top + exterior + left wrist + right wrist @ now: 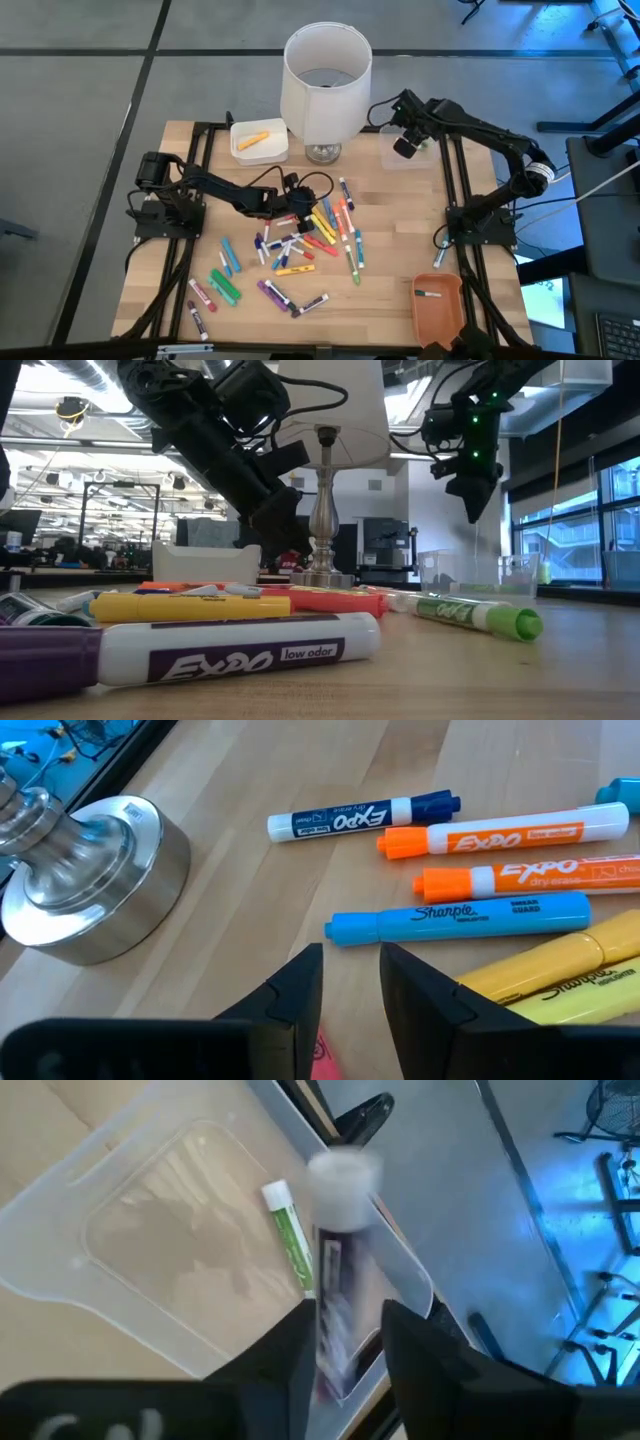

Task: Pick & Place Markers
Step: Put the thick purple dry erase marker into the transparent bin, then put the thick light blue dry erase marker into the transparent bin

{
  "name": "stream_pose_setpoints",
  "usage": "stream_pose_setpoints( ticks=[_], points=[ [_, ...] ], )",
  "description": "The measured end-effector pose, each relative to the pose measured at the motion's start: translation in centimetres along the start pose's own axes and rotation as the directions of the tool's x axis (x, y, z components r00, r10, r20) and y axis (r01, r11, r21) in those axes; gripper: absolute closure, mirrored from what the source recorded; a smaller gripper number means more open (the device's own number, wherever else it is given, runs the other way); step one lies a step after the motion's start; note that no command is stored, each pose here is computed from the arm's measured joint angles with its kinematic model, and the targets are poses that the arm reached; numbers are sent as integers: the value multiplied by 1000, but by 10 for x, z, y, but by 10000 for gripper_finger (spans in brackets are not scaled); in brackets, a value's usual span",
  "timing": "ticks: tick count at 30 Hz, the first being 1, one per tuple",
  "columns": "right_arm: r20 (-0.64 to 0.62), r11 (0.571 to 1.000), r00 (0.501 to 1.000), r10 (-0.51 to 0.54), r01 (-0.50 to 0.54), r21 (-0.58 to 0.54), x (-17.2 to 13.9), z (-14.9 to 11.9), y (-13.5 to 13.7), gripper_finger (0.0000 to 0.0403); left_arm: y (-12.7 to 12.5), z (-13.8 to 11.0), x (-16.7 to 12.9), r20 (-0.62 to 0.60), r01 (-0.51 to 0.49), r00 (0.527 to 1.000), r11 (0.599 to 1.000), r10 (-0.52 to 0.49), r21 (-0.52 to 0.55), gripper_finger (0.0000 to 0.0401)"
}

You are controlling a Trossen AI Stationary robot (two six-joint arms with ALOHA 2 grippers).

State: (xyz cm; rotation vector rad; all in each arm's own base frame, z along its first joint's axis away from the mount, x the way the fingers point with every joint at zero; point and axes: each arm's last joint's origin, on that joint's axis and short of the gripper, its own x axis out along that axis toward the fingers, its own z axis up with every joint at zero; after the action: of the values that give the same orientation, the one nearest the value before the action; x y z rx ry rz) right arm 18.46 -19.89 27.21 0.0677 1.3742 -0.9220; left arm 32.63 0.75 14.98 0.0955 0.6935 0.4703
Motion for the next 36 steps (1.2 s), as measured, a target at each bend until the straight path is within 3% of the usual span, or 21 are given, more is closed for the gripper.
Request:
stream_pose_setpoints(
  ticks=[6, 14, 17, 24, 28, 33, 36],
  points=[
    [-35, 1000, 999, 8, -8, 7, 0, -4, 1, 245, 0, 0, 0, 0, 0, 1000, 1000, 0, 0, 301],
    [-267, 981, 958, 109, -61, 182, -16, -30, 21, 248, -2, 0, -1, 1, 12, 1000, 1000, -12, 1, 305],
    [-323, 980, 937, 134, -77, 185, -31, -39, 37, 249, -3, -1, -1, -3, 14, 1000, 1000, -14, -18, 303],
    [-385, 985, 909, 158, -118, 125, -61, -56, 73, 250, -6, -1, -3, -2, 24, 1000, 1000, -24, -19, 303],
    [-421, 975, 879, 222, -213, 69, -67, -68, 100, 250, -8, -1, -4, -1, 27, 1000, 999, -27, -18, 302],
    [-462, 961, 867, 186, -259, -98, -58, -95, 134, 250, -10, -1, -5, 0, 32, 999, 999, -32, -14, 304],
    [-495, 930, 854, 158, -297, -214, -54, -114, 150, 250, -9, -1, -4, 0, 29, 1000, 999, -29, -16, 305]
  ],
)
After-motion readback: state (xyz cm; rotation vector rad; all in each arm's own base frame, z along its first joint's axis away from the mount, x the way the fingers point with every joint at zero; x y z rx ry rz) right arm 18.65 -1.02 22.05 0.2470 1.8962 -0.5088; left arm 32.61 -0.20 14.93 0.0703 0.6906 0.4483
